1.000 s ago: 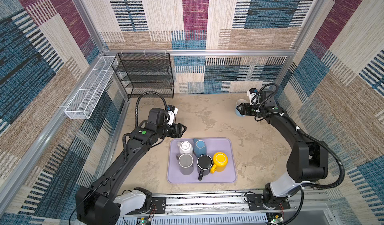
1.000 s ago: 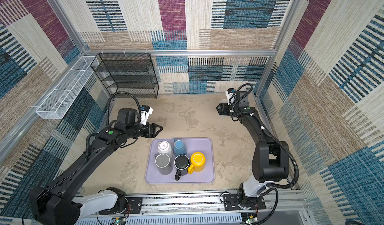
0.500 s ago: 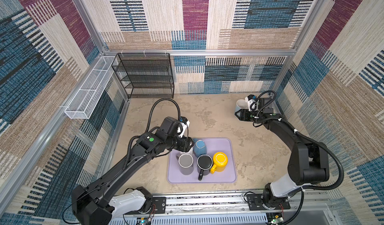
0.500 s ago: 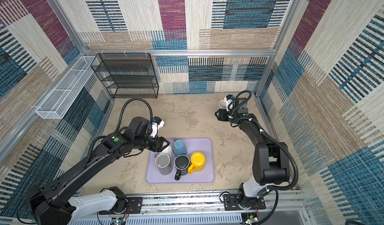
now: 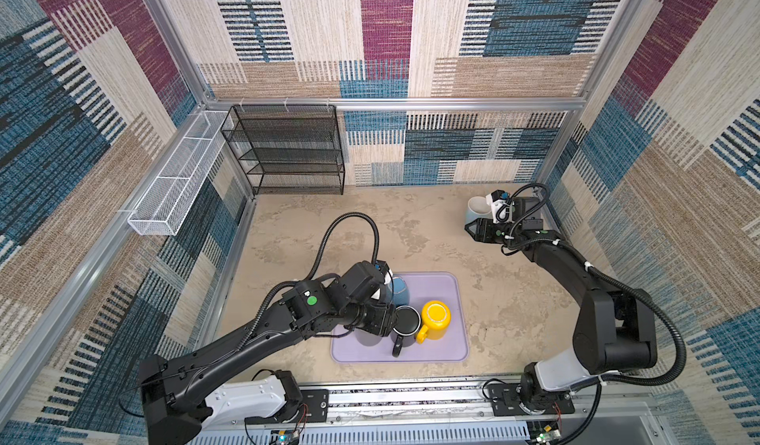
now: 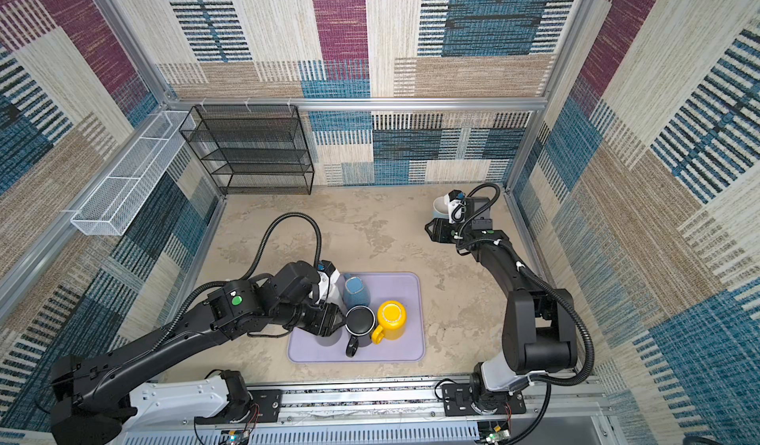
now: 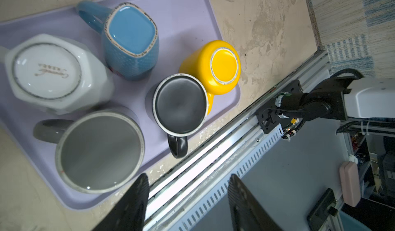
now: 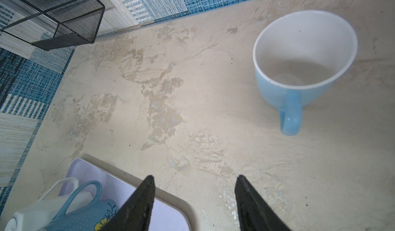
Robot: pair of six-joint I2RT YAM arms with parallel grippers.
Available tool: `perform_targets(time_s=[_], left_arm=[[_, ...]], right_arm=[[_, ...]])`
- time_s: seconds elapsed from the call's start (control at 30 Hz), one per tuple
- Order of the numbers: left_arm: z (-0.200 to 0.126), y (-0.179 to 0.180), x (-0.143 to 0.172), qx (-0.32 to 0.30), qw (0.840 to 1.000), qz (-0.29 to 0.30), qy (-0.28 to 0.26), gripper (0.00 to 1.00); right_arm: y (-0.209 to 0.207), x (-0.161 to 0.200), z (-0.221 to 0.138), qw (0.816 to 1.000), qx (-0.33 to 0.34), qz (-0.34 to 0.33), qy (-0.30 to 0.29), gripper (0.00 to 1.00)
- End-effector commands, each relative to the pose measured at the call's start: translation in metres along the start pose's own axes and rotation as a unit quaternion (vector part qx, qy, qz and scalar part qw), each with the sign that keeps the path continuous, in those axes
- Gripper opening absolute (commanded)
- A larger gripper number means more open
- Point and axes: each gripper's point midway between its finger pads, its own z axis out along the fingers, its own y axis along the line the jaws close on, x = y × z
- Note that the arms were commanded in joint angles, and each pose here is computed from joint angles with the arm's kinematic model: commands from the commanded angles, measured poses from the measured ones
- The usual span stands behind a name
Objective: Turn the mug right side up
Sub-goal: Pick up the mug from the tray.
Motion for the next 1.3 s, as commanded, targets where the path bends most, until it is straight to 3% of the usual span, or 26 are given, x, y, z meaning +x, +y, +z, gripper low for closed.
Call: perform_targets(time_s=[0.0,0.17,0.6,0.87,1.03,1.27], left_arm=[[0.0,-0.001,0.009,-0.025,0.998,-0.05,0.006,0.6],[0.024,-0.021,0.03,-0.04,0.998,-0.016,0.048,0.59],[0.085,-0.005,0.052,-0.126,0.984,-0.006,0.124,0.55],[0.099,0.002,0.049,-0.154,0.98,0.011,0.126,0.53],[0.106,0.006,0.05,-0.167,0.977,0.017,0.131,0.42],[0.113,0.013,0.045,-0.189,0.974,0.025,0.124,0.39]], right_arm=[[0.008,-0.012,-0.004,1.0,-0.013,-0.014,-0.022,0.62],[0.013,-0.013,-0.007,0.999,-0.023,-0.023,-0.019,0.62],[0.017,-0.011,-0.013,0.999,-0.028,-0.033,-0.016,0.61],[0.017,-0.009,-0.015,0.999,-0.025,-0.034,-0.015,0.61],[0.017,-0.009,-0.015,0.999,-0.024,-0.032,-0.016,0.61],[0.017,-0.011,-0.016,0.999,-0.022,-0.033,-0.015,0.6]])
